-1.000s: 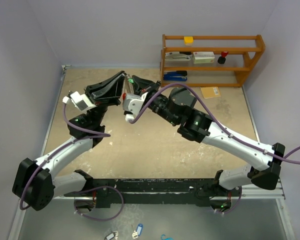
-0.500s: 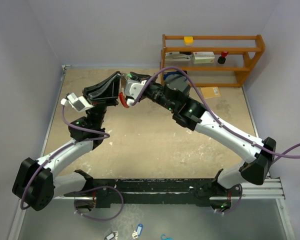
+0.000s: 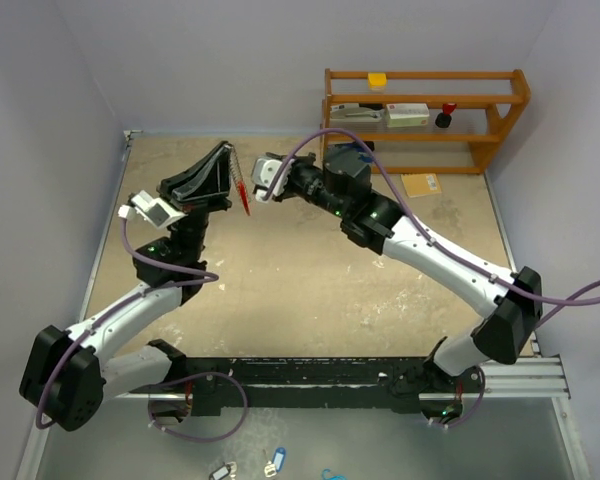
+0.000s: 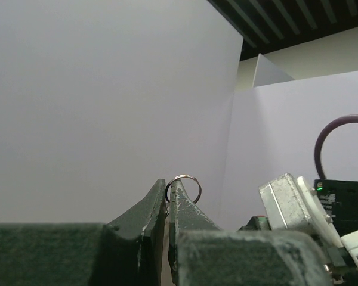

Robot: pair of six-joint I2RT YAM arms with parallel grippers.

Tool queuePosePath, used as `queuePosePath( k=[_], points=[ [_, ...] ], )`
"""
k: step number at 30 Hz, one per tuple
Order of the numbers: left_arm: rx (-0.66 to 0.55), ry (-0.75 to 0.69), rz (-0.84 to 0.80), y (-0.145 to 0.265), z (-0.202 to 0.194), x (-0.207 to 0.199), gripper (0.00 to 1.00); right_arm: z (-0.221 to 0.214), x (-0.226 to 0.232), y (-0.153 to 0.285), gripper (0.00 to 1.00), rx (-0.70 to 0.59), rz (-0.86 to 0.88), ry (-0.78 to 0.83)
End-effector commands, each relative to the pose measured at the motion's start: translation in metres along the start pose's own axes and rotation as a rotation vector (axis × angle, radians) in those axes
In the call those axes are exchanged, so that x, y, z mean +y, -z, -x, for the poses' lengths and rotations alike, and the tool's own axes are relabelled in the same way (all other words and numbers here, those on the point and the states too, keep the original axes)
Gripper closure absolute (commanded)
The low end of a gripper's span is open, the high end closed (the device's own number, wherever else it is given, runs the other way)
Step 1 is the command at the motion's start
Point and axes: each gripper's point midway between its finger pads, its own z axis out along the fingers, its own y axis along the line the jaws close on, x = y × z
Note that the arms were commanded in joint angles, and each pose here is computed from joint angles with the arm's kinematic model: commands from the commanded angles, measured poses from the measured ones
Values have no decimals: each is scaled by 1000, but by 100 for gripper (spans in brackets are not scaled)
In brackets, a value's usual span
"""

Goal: Remove the keys from the keyring

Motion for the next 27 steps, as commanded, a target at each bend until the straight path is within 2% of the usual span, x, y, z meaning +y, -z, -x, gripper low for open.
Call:
queuePosePath(
  k=[1,8,14,19,27],
  points=[
    [83,-156,93,8,-11,22,100,0,-47,31,100,0,-154,-57],
    [428,-306,299,60,-94,80,100,-50,-62,60,100,114,-279,-180],
    [637,-348,380,105,-156,108,100,-110,-35,73,100,258,-332,-355],
    [763,-327,432,147,-198,121,100,-168,14,78,100,386,-303,-521],
    [857,-322,476,191,-230,133,100,-232,97,75,100,526,-177,-719]
  ],
)
